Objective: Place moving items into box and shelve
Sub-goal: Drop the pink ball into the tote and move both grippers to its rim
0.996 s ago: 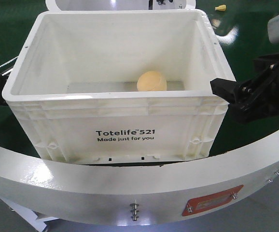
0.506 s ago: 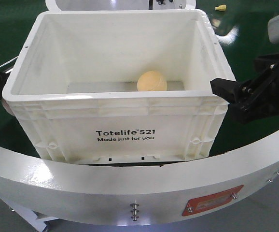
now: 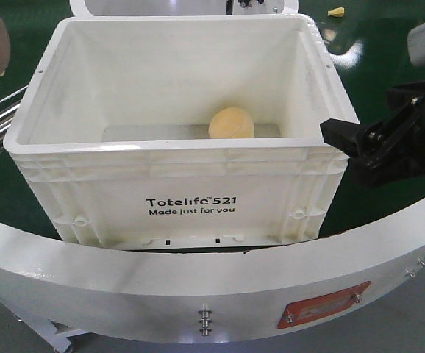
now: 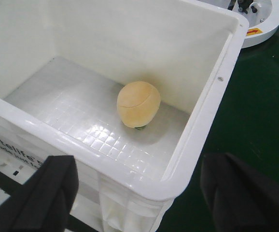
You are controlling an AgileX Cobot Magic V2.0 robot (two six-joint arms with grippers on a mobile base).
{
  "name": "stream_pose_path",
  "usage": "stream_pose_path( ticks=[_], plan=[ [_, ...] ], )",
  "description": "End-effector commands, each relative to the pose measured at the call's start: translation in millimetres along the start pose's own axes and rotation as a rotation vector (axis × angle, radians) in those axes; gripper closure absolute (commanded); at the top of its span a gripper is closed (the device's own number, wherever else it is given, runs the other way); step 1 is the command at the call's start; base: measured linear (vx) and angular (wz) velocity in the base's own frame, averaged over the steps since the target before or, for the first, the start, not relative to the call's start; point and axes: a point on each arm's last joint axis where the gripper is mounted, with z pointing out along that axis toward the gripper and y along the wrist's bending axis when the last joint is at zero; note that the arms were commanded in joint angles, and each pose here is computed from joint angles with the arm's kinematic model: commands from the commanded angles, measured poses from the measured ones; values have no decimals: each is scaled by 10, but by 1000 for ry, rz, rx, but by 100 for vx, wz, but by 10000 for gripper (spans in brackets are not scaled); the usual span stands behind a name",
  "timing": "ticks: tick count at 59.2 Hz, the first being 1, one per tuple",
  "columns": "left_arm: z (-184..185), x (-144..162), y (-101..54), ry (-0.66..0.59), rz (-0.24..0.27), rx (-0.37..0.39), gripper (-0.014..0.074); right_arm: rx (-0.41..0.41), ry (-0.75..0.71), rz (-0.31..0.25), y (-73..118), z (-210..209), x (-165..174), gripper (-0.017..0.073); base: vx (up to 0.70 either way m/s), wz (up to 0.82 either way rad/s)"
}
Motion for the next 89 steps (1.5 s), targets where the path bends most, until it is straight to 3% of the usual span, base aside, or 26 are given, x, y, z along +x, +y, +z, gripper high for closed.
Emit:
stream_pose_path(
  ticks=[1, 8, 16, 21, 27, 36, 52, 58, 61, 67, 74, 82, 89],
  plan=[
    [-250, -221, -284, -155, 48, 82, 300, 15, -115, -6, -29, -80, -154, -5, 0, 0],
    [-215, -226, -623, -174, 136, 228, 300, 15, -115, -6, -29, -80, -154, -5, 0, 0],
    [-170, -197, -913, -175, 249, 313, 286, 15, -115, -6, -29, -80, -154, -5, 0, 0],
    [-116, -164, -1054, -159, 281, 356, 221, 15, -114, -6, -29, -80, -153, -5, 0, 0],
    [-28, -129, -1177, -141, 295, 388, 81, 15, -113, -6, -29, -80, -152, -5, 0, 0],
    [47, -108, -1205, -124, 293, 397, -45, 17, -110, -13, -30, -80, -150, -5, 0, 0],
    [45, -97, -1210, -114, 296, 405, -30, 16, -120, -8, -30, -81, -159, -5, 0, 0],
    [24, -82, -1223, -91, 305, 422, -13, 23, -133, 76, -46, -62, -185, -5, 0, 0],
    [-4, -98, -1225, -75, 295, 422, -10, 64, -108, 121, -114, -32, -212, -5, 0, 0],
    [-89, -163, -1219, -22, 303, 358, -1, 154, -42, 198, -291, 33, -297, -5, 0, 0],
    [-186, -228, -1219, 54, 313, 200, -1, 204, 30, 235, -440, 152, -438, -5, 0, 0],
    [-234, -246, -1157, 97, 246, 4, -1, 230, 114, 252, -550, 374, -587, -5, 0, 0],
    [-206, -226, -1091, 126, 215, -78, -1, 237, 189, 260, -602, 596, -717, -5, 0, 0]
  ],
)
